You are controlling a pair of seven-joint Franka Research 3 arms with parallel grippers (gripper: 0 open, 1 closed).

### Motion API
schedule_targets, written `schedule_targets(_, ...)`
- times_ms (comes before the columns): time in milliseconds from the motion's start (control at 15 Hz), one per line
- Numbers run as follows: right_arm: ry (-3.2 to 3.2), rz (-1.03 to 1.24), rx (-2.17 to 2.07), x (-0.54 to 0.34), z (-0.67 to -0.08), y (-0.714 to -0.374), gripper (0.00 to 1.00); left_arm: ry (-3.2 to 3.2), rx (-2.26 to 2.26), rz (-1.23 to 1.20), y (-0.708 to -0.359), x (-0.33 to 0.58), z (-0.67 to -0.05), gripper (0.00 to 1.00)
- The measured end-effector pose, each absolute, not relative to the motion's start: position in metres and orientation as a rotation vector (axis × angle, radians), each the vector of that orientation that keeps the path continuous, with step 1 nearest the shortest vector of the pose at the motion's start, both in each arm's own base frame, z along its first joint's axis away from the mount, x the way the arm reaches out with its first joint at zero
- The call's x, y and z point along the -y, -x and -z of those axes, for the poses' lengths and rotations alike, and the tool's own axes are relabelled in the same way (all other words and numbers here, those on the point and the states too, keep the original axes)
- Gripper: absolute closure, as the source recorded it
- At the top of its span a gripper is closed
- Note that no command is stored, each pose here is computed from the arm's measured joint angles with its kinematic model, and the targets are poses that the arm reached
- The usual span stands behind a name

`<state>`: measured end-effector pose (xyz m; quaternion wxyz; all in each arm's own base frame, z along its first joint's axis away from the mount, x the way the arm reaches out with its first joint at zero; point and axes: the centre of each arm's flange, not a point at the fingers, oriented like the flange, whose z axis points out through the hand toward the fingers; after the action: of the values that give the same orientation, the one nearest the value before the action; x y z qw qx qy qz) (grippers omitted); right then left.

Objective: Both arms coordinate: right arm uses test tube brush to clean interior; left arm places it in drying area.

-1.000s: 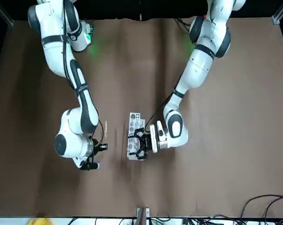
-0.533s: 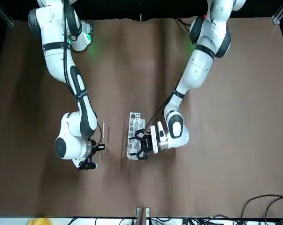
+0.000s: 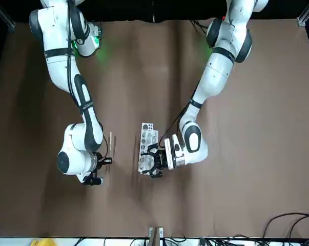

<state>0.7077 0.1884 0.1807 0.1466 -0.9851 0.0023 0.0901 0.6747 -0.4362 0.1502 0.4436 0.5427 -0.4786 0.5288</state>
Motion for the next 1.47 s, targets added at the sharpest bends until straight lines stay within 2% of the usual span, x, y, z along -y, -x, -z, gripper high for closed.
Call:
schedule_targets(133, 2.835, -0.265, -0.007, -0.189, -0.179, -0.706, 0.98, -1.335, 1.208, -1.321, -0.672, 0.44, -0.149, 0.24)
schedule_targets(200, 2.835, -0.267, -0.008, -0.188, -0.178, -0.706, 0.93, -1.329, 1.217, -1.327, -0.671, 0.441, -0.149, 0.25)
schedule_targets(667, 2.835, -0.264, -0.005, -0.188, -0.18, -0.706, 0.28, -1.331, 1.217, -1.331, -0.67, 0.44, -0.143, 0.3)
schedule_targets(867, 2.823, -0.265, 0.003, -0.184, -0.204, -0.71, 0.02, -1.336, 1.216, -1.327, -0.669, 0.44, -0.137, 0.34)
schedule_targets(1267, 2.763, -0.372, 0.019, -0.143, -0.32, -0.709, 0.0, -1.333, 1.221, -1.32, -0.664, 0.445, -0.133, 0.37)
schedule_targets(1333, 2.751, -0.398, 0.037, -0.14, -0.348, -0.705, 0.0, -1.333, 1.22, -1.32, -0.664, 0.445, -0.133, 0.42)
schedule_targets(1467, 2.739, -0.415, 0.051, -0.134, -0.407, -0.694, 0.0, -1.333, 1.221, -1.32, -0.664, 0.445, -0.133, 0.45)
